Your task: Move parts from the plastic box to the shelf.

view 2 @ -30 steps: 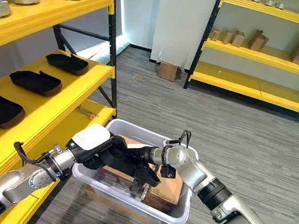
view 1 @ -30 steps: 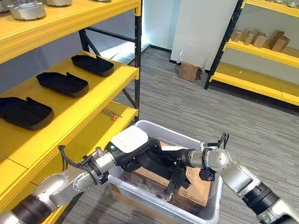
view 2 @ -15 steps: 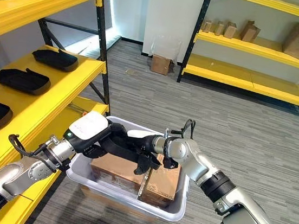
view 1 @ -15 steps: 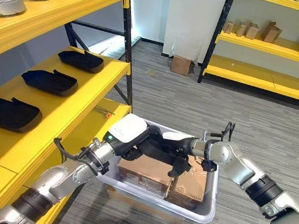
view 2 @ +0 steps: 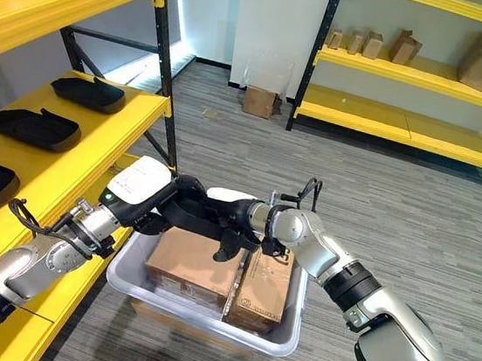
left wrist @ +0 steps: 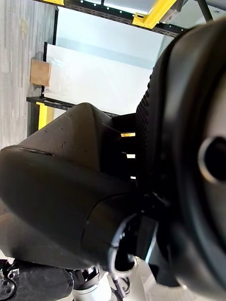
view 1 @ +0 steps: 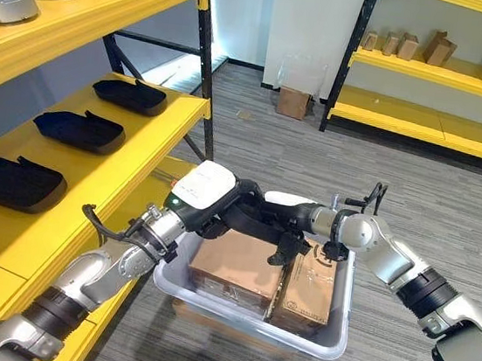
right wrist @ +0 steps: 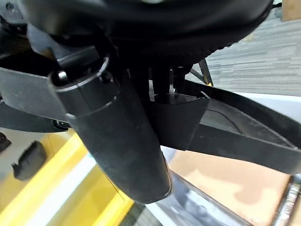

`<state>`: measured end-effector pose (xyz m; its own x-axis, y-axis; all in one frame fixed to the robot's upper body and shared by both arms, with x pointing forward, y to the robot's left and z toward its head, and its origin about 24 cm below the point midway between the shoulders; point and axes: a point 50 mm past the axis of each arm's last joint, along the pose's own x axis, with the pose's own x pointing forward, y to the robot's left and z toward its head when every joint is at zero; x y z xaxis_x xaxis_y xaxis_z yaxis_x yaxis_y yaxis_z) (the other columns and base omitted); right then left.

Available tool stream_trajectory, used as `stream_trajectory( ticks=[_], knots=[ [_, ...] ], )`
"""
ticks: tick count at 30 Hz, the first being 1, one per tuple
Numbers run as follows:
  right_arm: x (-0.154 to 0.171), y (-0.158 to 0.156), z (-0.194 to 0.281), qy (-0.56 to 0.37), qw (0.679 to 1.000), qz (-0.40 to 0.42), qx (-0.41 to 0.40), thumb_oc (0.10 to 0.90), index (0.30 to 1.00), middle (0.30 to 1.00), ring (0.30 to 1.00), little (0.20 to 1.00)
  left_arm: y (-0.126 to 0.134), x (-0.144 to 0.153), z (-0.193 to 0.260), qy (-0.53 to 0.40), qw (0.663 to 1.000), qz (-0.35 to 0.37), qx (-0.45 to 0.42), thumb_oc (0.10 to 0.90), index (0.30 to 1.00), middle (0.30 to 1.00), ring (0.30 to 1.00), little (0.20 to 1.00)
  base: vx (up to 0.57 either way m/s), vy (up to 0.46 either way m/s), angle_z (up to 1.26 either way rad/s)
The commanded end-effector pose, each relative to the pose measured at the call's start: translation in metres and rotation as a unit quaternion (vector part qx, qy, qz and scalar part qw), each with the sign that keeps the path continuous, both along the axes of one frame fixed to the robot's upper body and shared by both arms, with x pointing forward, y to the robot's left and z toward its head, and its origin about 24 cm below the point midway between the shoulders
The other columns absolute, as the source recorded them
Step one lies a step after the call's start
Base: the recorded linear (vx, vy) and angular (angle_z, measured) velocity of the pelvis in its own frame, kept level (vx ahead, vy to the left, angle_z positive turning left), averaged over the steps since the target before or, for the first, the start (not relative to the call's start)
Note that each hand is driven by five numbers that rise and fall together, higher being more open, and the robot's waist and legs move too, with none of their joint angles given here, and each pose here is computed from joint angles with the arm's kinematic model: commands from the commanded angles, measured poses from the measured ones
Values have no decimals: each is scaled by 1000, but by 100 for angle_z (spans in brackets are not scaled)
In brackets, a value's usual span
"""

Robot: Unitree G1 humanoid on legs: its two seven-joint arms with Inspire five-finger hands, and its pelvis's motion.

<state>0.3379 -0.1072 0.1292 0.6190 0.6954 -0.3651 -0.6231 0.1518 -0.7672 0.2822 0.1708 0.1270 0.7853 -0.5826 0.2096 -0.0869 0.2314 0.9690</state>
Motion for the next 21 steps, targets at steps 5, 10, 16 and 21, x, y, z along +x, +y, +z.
stream_trajectory(
  ticks=[5, 10, 16, 21],
  knots=[
    [52, -152, 124, -34, 804, -442, 395, 900, 1000, 1000, 1000, 1000, 13, -22, -10, 35, 999, -29, -13, 400, 300, 300, 300, 300, 0, 0, 0],
    [58, -117, 89, 67, 737, -423, 523, 900, 1000, 1000, 1000, 1000, 6, -19, -11, 34, 999, -30, -18, 400, 300, 300, 300, 300, 0, 0, 0],
    [59, -115, 84, 84, 673, -443, 586, 900, 1000, 1000, 1000, 1000, 4, -18, -16, 36, 999, -30, -22, 400, 300, 300, 300, 300, 0, 0, 0],
    [60, -124, 85, 75, 669, -460, 580, 900, 1000, 1000, 1000, 1000, 4, -18, -18, 38, 999, -29, -23, 400, 300, 300, 300, 300, 0, 0, 0]
  ],
)
